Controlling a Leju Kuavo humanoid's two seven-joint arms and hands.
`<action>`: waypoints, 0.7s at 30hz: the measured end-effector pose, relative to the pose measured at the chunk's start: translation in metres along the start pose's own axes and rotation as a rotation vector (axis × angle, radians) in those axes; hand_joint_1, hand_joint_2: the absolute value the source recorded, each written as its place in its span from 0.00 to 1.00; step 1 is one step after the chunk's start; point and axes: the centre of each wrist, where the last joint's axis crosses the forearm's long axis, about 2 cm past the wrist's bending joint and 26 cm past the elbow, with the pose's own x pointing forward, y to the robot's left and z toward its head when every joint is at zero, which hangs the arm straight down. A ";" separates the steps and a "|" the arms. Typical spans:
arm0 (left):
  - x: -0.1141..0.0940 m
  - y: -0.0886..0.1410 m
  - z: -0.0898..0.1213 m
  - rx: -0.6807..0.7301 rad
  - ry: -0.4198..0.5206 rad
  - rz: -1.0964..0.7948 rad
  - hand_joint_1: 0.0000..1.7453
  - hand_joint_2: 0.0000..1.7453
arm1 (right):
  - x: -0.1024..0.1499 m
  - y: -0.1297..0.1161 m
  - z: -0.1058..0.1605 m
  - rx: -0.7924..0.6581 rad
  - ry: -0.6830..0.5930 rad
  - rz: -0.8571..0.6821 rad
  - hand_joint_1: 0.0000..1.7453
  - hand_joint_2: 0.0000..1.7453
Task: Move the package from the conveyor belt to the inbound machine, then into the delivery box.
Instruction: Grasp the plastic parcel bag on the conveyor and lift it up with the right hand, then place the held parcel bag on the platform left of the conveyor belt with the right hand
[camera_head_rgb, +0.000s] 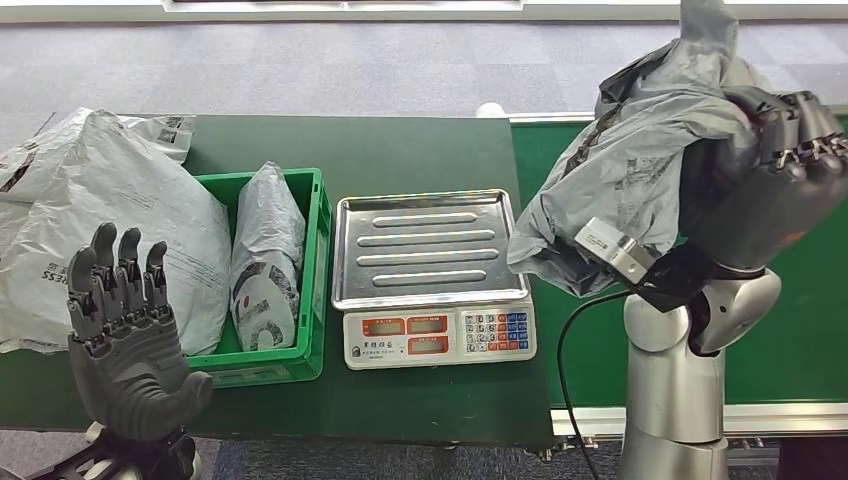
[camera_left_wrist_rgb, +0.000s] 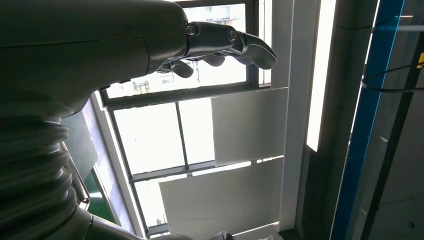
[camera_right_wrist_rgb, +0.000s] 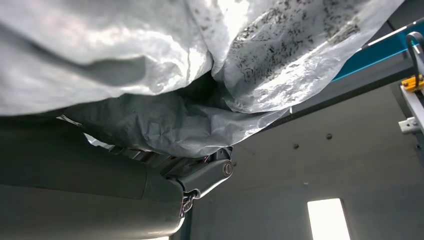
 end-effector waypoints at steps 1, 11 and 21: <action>0.000 0.000 0.000 0.000 0.000 0.000 0.00 1.00 | 0.000 0.000 0.000 0.002 0.001 -0.001 1.00 1.00; 0.000 0.000 0.000 0.004 0.000 0.005 0.00 1.00 | 0.022 0.036 0.003 0.253 0.181 -0.100 1.00 1.00; -0.004 0.000 0.000 0.009 0.006 0.013 0.00 1.00 | 0.056 0.080 0.022 0.523 0.083 -0.200 1.00 1.00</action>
